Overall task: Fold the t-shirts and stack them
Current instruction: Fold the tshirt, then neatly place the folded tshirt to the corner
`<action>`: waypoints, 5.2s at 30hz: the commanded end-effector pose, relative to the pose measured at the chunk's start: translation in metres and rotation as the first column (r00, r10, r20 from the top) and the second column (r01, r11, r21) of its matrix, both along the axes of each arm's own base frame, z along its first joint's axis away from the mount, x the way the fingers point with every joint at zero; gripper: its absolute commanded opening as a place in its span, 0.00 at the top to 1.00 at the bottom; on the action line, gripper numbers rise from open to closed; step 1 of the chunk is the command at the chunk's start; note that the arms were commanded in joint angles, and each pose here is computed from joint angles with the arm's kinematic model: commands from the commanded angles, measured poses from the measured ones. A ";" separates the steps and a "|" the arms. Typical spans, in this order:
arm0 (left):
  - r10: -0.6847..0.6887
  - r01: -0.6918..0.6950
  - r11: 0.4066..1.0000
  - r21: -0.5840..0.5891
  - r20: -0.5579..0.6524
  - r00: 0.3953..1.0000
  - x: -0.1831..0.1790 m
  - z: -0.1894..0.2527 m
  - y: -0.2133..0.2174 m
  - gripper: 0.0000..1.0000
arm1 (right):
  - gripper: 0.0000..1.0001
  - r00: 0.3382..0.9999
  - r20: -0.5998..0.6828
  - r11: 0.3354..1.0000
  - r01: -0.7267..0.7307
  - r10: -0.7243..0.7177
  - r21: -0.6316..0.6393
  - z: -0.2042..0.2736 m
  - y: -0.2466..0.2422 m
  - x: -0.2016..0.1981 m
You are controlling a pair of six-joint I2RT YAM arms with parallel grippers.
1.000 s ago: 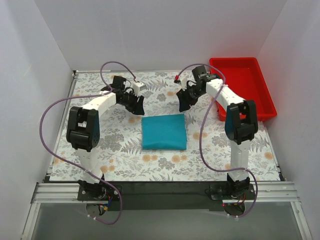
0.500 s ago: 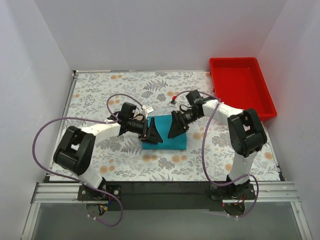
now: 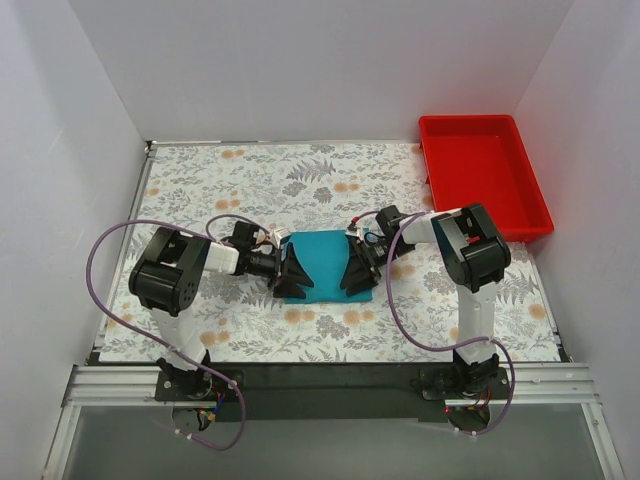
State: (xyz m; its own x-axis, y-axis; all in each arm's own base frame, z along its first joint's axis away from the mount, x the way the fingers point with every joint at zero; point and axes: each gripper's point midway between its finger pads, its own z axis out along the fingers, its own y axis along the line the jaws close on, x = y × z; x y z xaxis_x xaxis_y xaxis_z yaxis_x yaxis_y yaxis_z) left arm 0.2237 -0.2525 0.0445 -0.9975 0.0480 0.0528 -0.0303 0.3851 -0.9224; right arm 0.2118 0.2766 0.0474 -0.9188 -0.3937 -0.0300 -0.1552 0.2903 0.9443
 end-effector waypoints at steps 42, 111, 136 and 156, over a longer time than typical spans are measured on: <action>-0.171 -0.473 0.392 0.789 0.568 0.805 0.088 -0.050 0.016 0.12 | 0.04 0.701 0.713 0.907 0.303 -0.004 -0.293 0.074 -0.117 0.058; -0.165 -0.312 0.546 0.778 0.465 0.870 0.122 0.008 0.396 0.14 | 0.02 0.694 0.716 0.926 0.311 -0.068 -0.213 0.088 -0.120 0.059; 0.231 -0.486 0.596 0.639 0.443 0.866 0.201 -0.051 0.350 0.14 | 0.02 0.699 0.712 0.910 0.336 -0.068 -0.242 0.083 -0.127 0.064; -0.196 -0.336 0.588 0.736 0.533 0.823 0.209 0.013 0.370 0.15 | 0.02 0.698 0.713 0.909 0.340 -0.071 -0.243 0.082 -0.129 0.060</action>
